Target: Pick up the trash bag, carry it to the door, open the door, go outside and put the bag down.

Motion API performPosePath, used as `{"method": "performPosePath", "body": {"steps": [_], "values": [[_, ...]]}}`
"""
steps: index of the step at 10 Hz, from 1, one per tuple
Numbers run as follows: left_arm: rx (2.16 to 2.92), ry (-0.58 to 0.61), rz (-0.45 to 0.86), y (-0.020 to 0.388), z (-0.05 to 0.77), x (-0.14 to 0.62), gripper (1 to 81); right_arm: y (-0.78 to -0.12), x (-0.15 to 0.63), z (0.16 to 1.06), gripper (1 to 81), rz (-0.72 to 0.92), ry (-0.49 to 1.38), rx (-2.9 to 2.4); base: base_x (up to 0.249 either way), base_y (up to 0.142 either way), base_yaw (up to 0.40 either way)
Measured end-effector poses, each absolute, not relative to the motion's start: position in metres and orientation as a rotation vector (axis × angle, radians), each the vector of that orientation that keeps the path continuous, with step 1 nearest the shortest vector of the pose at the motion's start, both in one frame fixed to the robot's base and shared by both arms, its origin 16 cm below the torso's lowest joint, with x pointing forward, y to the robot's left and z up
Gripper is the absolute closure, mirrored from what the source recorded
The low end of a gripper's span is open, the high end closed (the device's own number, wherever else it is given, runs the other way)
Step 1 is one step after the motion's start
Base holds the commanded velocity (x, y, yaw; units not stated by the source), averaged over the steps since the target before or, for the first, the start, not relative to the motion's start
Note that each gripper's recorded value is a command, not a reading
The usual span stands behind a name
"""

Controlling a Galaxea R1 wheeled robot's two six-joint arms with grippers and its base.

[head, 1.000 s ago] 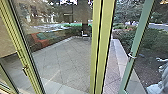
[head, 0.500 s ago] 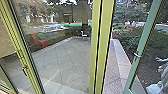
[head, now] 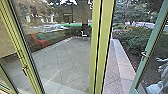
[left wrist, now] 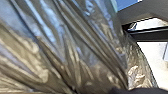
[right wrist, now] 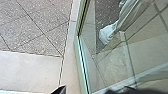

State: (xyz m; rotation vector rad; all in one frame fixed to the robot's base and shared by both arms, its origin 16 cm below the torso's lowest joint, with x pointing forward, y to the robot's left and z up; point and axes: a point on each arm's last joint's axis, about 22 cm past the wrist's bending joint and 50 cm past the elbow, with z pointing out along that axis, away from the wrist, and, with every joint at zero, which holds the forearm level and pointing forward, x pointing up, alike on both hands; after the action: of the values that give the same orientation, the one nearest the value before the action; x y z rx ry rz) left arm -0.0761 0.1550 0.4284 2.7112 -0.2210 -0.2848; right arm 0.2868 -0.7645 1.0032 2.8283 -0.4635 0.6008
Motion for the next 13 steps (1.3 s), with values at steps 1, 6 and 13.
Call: {"method": "performPosePath", "body": {"steps": [1,6,13], "values": [[2.710,-0.221,-0.284,0.154,0.429,-0.076,81.1,-0.751,0.277,0.988,1.0,0.543,-0.486,2.882,0.000,0.000,0.000],[2.708,-0.222,-0.282,0.151,0.429,-0.076,81.1,-0.602,0.242,0.858,1.0,0.218,-0.350,3.225,0.000,0.000,0.000],[2.712,-0.222,-0.272,0.152,0.428,-0.072,81.1,-0.436,0.136,0.676,1.0,-0.089,-0.386,3.506,0.000,0.000,0.000]]}}
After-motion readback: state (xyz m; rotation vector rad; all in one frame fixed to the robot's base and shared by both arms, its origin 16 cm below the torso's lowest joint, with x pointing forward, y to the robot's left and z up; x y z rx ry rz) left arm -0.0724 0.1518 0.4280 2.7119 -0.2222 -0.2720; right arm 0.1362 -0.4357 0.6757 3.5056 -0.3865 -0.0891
